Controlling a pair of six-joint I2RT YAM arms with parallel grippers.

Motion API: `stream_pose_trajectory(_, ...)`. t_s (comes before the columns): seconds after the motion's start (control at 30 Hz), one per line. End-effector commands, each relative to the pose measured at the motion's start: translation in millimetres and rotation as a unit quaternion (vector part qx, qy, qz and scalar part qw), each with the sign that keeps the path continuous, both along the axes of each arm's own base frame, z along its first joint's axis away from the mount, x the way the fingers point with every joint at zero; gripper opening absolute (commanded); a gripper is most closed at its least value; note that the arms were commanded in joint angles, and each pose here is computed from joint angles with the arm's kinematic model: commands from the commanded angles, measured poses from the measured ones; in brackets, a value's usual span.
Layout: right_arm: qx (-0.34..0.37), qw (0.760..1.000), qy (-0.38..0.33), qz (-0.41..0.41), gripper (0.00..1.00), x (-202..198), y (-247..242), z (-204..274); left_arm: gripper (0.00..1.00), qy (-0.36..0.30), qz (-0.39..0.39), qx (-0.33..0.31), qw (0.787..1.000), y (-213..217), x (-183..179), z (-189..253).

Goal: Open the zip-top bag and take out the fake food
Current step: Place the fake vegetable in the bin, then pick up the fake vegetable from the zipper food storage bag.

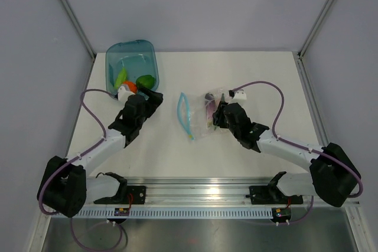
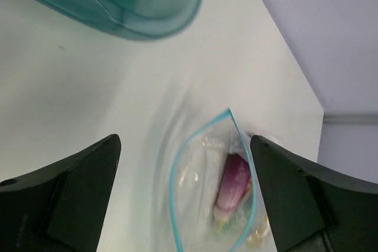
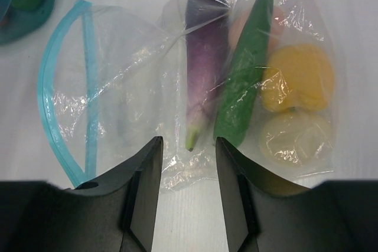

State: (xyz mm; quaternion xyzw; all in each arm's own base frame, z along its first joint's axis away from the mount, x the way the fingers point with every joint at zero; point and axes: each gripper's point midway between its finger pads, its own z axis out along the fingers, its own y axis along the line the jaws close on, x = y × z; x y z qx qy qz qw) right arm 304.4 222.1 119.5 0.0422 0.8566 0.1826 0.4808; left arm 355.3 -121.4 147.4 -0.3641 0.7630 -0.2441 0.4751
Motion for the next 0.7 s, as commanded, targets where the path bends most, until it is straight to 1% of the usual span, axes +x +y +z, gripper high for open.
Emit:
stream_pose_trajectory(0.0,-0.005,1.0,-0.026,-0.017,0.48,2.8,-7.9,13.2,0.91,-0.054,-0.073,-0.02,0.996,-41.3,-10.9,11.6)
stream_pose_trajectory(0.03,-0.006,1.0,-0.024,-0.018,0.48,3.6,-8.7,11.9,0.89,-0.055,-0.097,-0.026,0.993,-56.2,-17.3,8.8)
stream_pose_trajectory(0.1,-0.008,1.0,-0.022,-0.02,0.47,3.9,-8.9,10.3,0.84,-0.059,-0.122,-0.034,0.99,-70.8,-22.0,4.2)
stream_pose_trajectory(0.13,-0.008,1.0,-0.021,-0.02,0.48,4.0,-8.4,10.5,0.81,-0.056,-0.133,-0.036,0.989,-75.7,-22.5,0.6)
stream_pose_trajectory(0.17,-0.01,1.0,-0.019,-0.021,0.48,3.5,-9.3,9.9,0.8,-0.04,-0.152,-0.036,0.987,-83.5,-23.2,-10.3)
stream_pose_trajectory(0.2,-0.01,1.0,-0.02,-0.022,0.47,3.5,-9.9,10.2,0.77,-0.036,-0.16,-0.034,0.986,-86.8,-22.2,-13.0)
stream_pose_trajectory(0.23,-0.007,0.999,-0.021,-0.023,0.47,3.7,-10.4,11.5,0.72,-0.036,-0.17,-0.034,0.984,-92.0,-21.4,-12.9)
stream_pose_trajectory(0.37,-0.007,0.999,-0.024,-0.025,0.47,2.0,-13.1,12.8,0.65,-0.045,-0.189,-0.039,0.98,-100.6,-18.9,-13.9)
stream_pose_trajectory(0.5,-0.006,0.999,-0.026,-0.029,0.47,1.5,-15.7,14.6,0.64,-0.029,-0.208,-0.033,0.977,-108.2,-18.2,-22.3)
stream_pose_trajectory(0.67,-0.007,0.999,-0.028,-0.032,0.48,0.7,-17.8,15.4,0.63,-0.024,-0.228,-0.039,0.973,-116.9,-18.5,-22.2)
